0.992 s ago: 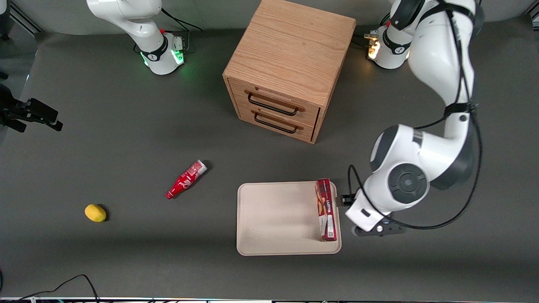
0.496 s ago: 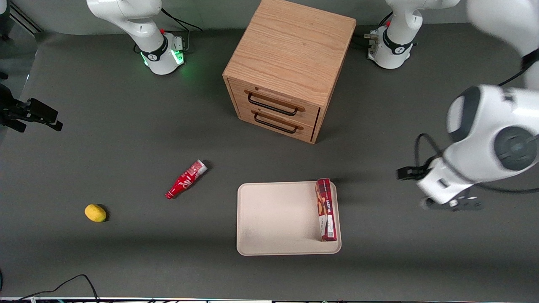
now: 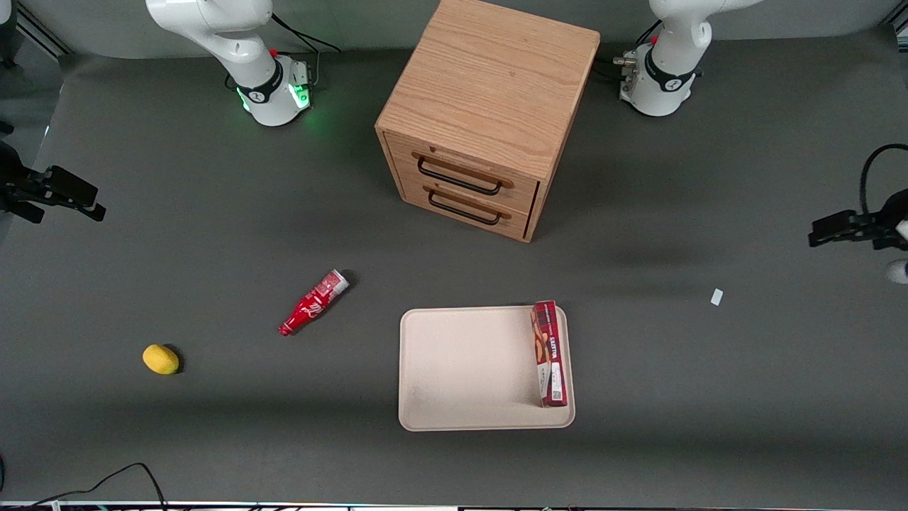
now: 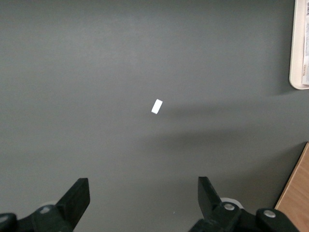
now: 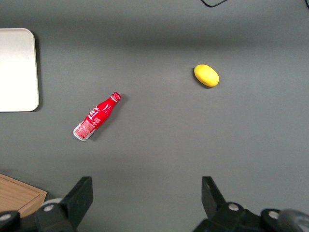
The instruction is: Place red cookie box on tray
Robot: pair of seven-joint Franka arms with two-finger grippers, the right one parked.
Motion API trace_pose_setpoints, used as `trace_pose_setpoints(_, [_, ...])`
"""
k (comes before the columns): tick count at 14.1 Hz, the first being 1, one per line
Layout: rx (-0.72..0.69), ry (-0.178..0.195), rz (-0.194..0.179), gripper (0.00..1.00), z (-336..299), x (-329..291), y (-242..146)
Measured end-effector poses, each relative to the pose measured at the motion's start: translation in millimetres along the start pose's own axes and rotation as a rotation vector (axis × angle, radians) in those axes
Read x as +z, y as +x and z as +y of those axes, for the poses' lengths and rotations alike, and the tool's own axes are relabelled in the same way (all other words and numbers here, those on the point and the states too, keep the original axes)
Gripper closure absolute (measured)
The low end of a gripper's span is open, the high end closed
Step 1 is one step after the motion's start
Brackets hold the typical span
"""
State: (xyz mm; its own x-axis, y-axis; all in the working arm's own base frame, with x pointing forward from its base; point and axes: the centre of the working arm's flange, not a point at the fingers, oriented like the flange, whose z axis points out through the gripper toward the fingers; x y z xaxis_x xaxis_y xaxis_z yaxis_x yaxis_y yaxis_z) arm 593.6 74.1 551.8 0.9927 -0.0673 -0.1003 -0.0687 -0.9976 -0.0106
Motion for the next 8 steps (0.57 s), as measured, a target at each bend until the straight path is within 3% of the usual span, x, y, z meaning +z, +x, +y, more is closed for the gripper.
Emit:
trace_pose_setpoints(3, [-0.002, 0.019, -0.007, 0.00, 4, -6, -2])
trace_pose_setpoints(8, [0.020, 0.007, -0.023, 0.00, 16, -4, -1])
